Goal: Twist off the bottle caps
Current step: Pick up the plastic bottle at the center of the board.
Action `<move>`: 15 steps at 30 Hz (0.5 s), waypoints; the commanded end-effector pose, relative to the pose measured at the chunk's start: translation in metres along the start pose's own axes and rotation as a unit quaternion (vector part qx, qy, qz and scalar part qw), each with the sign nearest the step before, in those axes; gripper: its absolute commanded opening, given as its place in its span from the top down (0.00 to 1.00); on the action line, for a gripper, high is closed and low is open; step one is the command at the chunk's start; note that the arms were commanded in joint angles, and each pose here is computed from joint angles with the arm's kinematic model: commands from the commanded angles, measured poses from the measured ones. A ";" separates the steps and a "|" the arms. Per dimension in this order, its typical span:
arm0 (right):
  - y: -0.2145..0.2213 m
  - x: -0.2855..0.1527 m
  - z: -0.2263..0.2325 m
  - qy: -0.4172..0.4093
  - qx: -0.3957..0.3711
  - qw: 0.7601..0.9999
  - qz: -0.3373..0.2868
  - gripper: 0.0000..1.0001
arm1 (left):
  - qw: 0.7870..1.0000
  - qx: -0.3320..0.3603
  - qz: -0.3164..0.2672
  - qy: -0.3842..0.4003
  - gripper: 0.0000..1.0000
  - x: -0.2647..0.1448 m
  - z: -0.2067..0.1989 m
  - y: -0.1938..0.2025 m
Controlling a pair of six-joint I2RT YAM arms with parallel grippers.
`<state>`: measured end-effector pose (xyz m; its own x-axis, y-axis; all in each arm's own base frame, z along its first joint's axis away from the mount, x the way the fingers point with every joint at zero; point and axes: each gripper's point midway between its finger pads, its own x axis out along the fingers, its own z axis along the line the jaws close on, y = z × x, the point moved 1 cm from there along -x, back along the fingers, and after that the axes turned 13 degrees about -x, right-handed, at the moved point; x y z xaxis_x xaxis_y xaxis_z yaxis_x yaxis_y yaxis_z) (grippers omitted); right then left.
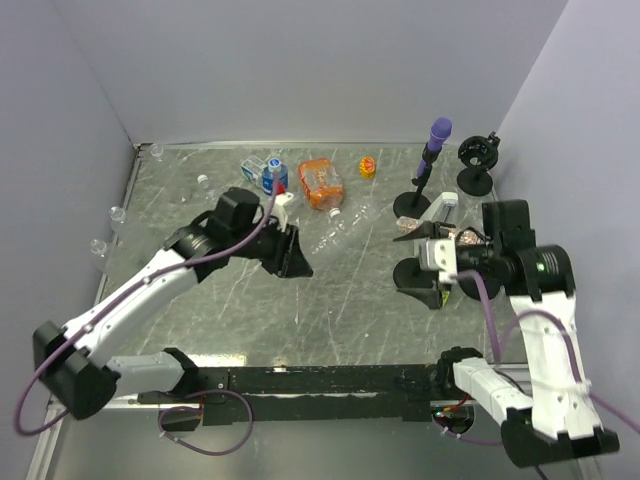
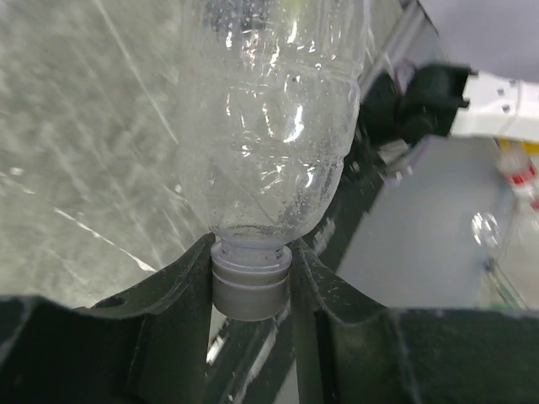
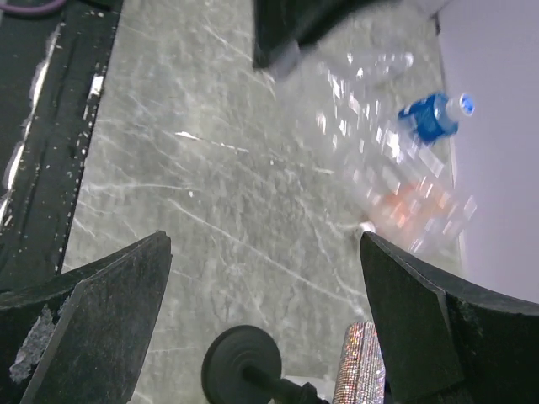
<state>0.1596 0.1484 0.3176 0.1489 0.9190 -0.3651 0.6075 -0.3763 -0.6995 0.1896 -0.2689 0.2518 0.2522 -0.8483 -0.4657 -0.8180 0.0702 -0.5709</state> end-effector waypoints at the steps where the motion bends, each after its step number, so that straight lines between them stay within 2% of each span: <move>1: -0.019 -0.001 0.041 -0.056 0.030 0.998 -0.010 0.01 | 0.993 0.017 0.098 0.070 0.99 0.005 -0.024 0.013; 6: 0.000 0.022 0.037 -0.093 -0.006 0.995 0.036 0.01 | 0.979 -0.003 0.185 0.089 0.99 0.025 -0.034 0.031; 15: 0.034 0.049 0.035 -0.140 -0.012 0.983 0.115 0.01 | 0.964 -0.007 0.245 0.107 0.99 0.054 -0.056 0.053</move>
<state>0.1440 0.1774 0.2676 -0.0151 0.7994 -0.6007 0.5885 -0.4786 -0.6517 0.1419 -0.3269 0.2166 -0.2248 -0.7911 -0.5689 -0.8498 0.4448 -0.2828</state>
